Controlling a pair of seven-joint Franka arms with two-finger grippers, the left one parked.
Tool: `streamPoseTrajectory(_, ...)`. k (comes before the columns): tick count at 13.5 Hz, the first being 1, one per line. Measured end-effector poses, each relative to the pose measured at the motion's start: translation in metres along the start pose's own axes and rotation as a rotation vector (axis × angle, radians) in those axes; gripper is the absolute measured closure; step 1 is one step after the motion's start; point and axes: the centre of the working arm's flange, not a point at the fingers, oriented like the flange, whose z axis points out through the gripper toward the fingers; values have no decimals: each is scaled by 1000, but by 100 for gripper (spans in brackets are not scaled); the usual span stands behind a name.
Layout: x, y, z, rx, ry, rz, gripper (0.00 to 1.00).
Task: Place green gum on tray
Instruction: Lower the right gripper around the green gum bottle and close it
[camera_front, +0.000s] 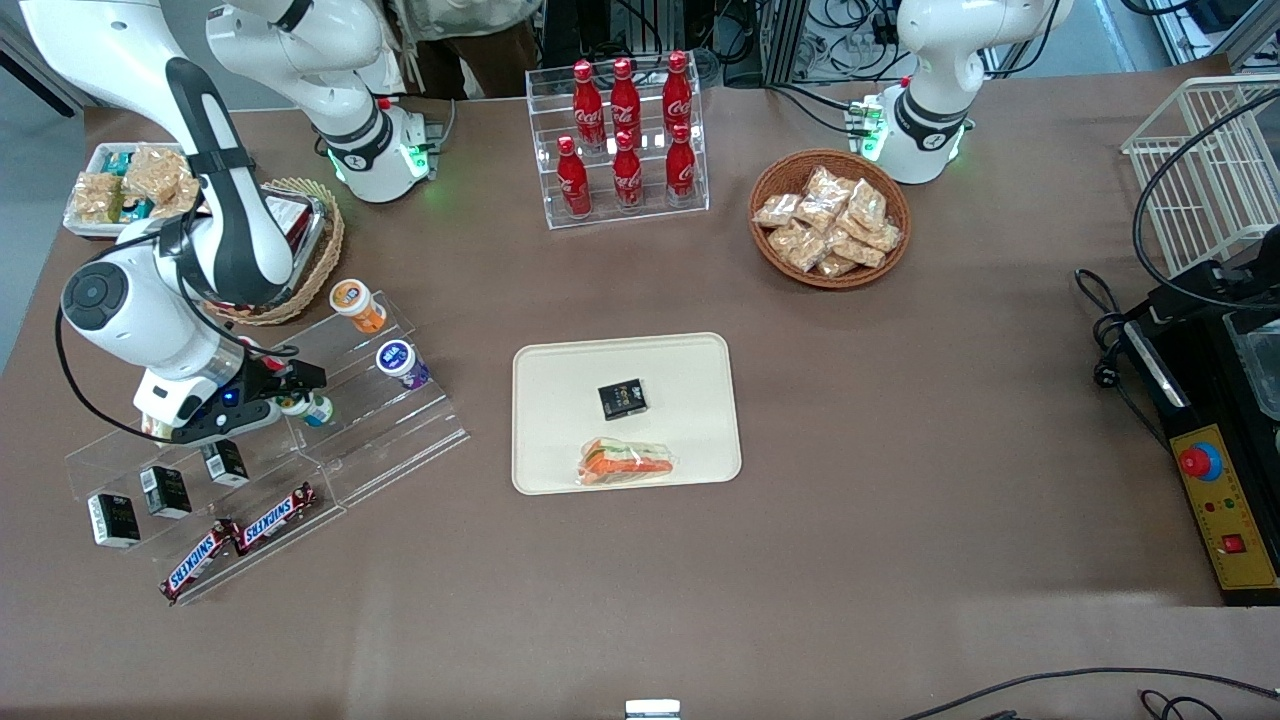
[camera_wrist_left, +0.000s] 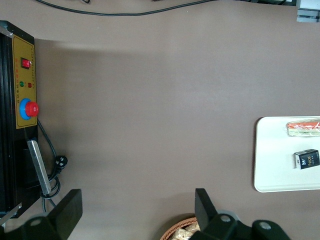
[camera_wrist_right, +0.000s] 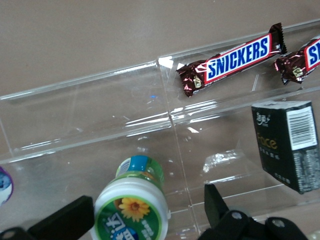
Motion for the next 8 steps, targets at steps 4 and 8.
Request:
streamPoseTrajectory(4,-1,0,1,0,0,0,0)
streamPoseTrajectory(8,5,3,-16,0,5,3,0)
